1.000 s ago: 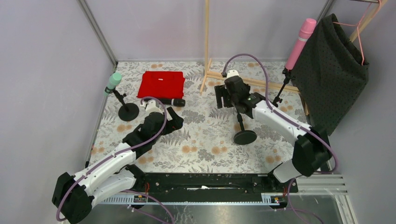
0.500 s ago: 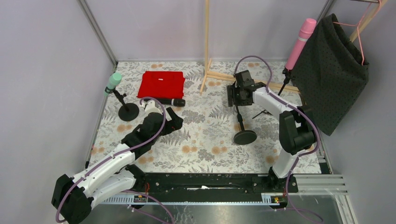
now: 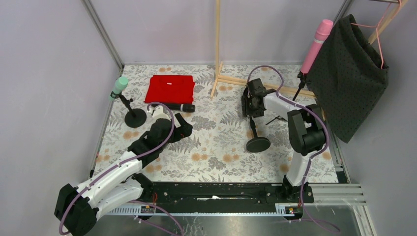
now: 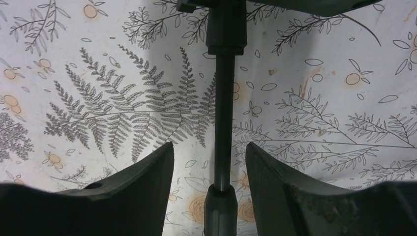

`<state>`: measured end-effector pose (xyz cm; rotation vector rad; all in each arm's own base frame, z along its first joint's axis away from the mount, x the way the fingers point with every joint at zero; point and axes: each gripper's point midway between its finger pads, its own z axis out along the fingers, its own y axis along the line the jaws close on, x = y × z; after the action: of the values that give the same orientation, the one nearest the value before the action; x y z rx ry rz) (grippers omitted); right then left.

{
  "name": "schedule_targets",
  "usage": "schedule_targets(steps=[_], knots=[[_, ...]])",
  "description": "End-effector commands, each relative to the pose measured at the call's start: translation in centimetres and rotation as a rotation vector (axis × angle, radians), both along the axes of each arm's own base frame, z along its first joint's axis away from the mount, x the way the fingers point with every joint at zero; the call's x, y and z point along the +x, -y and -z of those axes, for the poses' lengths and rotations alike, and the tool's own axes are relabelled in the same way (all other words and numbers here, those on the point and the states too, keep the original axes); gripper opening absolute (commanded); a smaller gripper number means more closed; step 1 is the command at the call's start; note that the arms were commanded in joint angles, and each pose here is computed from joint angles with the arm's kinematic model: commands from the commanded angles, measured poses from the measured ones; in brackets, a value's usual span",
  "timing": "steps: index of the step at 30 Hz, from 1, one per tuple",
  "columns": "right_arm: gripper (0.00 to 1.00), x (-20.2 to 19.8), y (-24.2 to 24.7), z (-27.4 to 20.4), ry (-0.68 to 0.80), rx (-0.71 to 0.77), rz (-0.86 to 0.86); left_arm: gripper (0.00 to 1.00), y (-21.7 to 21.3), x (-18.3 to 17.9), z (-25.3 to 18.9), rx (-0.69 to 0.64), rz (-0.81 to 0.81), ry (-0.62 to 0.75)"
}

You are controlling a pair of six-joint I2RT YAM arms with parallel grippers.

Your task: Attach the microphones to the stand

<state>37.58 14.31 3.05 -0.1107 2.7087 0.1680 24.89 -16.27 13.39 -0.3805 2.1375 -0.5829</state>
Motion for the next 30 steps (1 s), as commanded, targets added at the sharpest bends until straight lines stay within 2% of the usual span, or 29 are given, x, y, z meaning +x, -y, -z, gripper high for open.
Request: schedule_targets(steps=[1,15,19,25,28,30], knots=[[0.60,0.6,0.3,0.8,0.003,0.000,0.003,0.99,0.1,0.3,-0.8,-0.026,-0.004,0.021],[0.50,0.5,0.7,2.9,-0.022,-0.023,-0.006,0.99,-0.1,0.3,-0.6,-0.023,-0.011,0.018],[0.37,0.7,0.4,2.7,-0.004,-0.008,-0.007,0.99,-0.3,0.3,-0.7,-0.019,-0.013,0.019],[0.11,1.2,-0.8,0.3,0.064,0.065,-0.037,0.99,-0.6,0.2,-0.5,-0.017,-0.021,0.018],[0.02,1.5,-1.3,-1.9,0.122,0.101,-0.056,0.99,-0.6,0.2,-0.6,-0.019,-0.022,0.018],[0.00,1.6,-1.7,-3.6,0.163,0.130,-0.068,0.99,-0.7,0.1,-0.6,-0.017,-0.027,0.019]])
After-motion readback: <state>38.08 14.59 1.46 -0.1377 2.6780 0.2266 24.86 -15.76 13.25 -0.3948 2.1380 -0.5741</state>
